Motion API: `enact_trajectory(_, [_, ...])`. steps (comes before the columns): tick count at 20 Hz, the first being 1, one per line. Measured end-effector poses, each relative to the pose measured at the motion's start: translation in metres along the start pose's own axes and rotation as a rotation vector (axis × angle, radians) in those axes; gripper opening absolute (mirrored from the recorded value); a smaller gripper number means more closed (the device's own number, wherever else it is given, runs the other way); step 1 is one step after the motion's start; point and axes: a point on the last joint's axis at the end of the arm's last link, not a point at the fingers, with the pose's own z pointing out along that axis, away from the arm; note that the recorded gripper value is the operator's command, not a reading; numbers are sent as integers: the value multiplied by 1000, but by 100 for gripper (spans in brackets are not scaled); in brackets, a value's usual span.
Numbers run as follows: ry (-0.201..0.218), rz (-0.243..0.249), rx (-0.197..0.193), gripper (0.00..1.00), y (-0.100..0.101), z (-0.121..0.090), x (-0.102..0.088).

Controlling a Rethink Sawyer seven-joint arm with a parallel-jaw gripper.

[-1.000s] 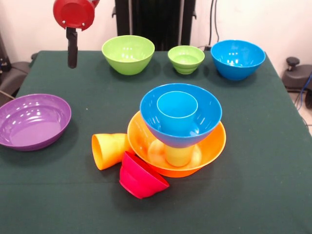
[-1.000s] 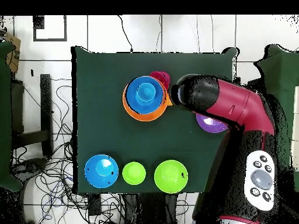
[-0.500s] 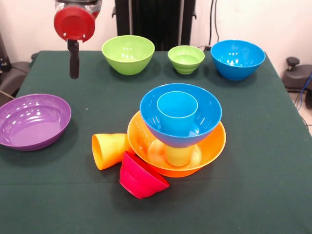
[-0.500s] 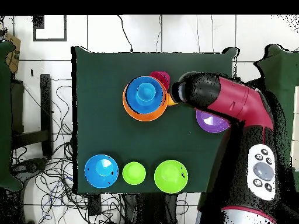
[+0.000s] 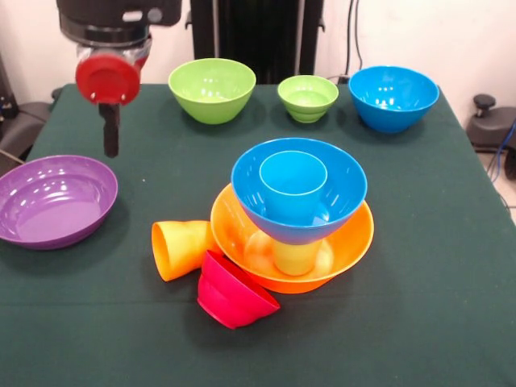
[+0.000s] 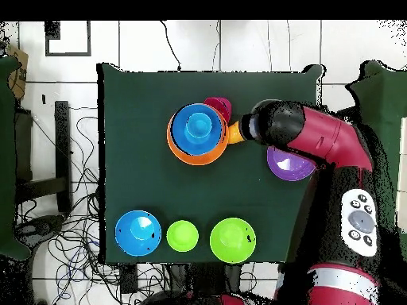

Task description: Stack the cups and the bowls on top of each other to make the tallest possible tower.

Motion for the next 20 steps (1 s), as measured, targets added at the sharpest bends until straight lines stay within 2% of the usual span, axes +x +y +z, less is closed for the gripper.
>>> enact_trajectory(7, [25,12,30,100,-4,38,-8])
enact_trajectory(9, [25,3,36,100,-5,46,-9])
enact_trajectory(12, [22,-38,36,100,-3,57,-10])
enact_trajectory(14, [20,-117,30,100,-1,64,-11])
enact_trajectory(16, [17,-228,19,100,2,69,-12])
enact_trajectory(17, [15,-308,10,100,4,71,-13])
enact_trajectory(18, [15,-350,5,100,5,72,-13])
enact_trajectory(19, [20,-479,-14,100,8,74,-14])
enact_trajectory(20, [23,-536,-25,100,10,74,-14])
